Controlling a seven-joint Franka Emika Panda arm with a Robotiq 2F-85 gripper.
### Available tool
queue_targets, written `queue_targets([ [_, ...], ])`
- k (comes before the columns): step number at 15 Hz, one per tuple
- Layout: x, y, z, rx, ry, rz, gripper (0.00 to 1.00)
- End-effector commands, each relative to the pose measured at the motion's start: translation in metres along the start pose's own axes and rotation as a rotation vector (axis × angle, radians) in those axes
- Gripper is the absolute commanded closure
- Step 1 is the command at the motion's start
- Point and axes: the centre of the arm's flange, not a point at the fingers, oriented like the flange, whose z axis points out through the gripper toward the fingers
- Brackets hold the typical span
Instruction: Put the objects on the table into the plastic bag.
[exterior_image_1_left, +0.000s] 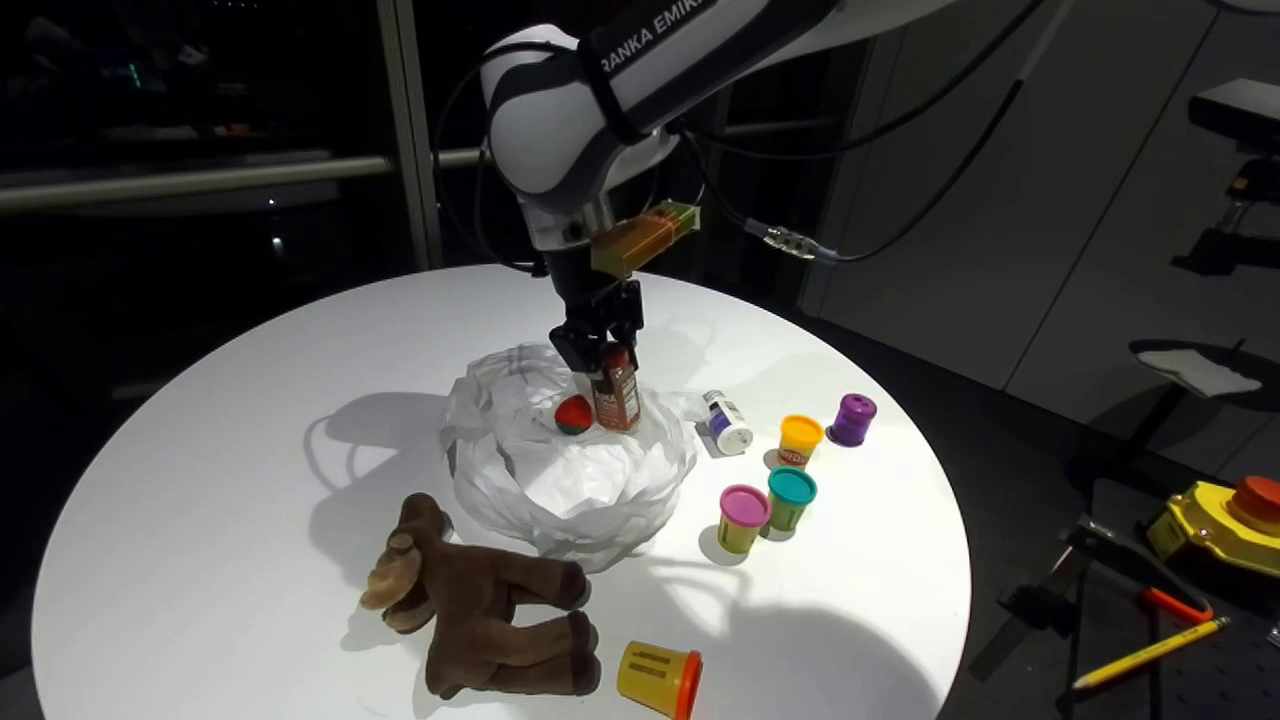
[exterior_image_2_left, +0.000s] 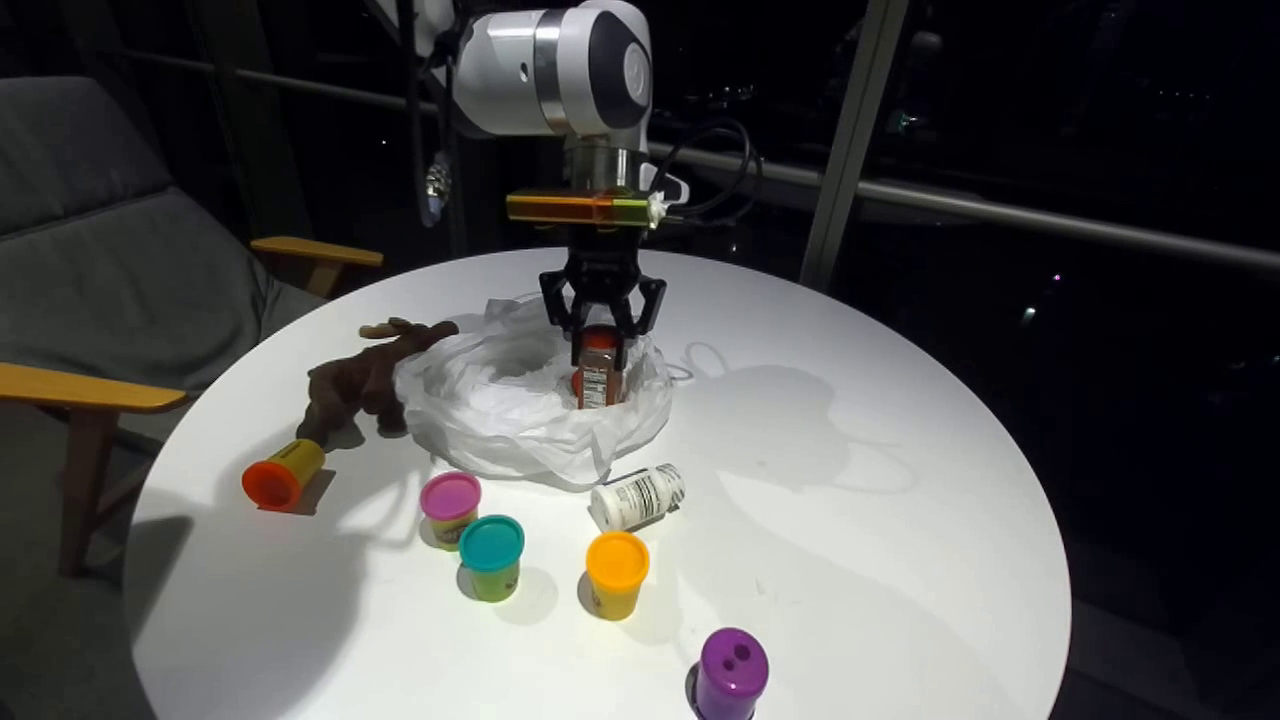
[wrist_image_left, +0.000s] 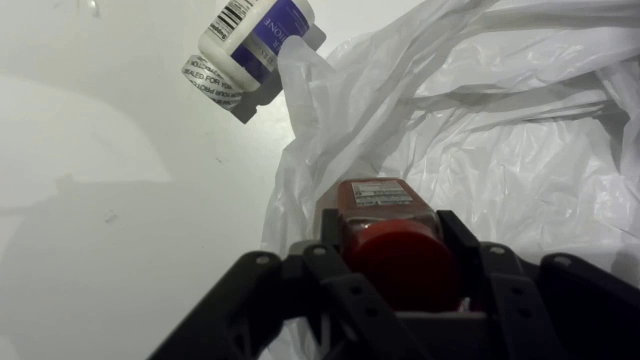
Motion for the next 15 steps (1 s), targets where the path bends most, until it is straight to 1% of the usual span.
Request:
queue_targets([
  [1, -0.008, -0.003, -0.004, -0.013, 0.016, -0.022, 0.75],
  [5, 0.004, 0.007, -0.002, -0.015, 0.023, 0.007, 0.75],
  [9, 0.010, 0.018, -0.011, 0.020, 0.057, 0.033, 0.75],
  [12, 0.012, 0.020, -0.005, 0.031, 0.053, 0.026, 0.75],
  [15, 0.016, 0.011, 0.006, 0.034, 0.041, 0.015, 0.75],
])
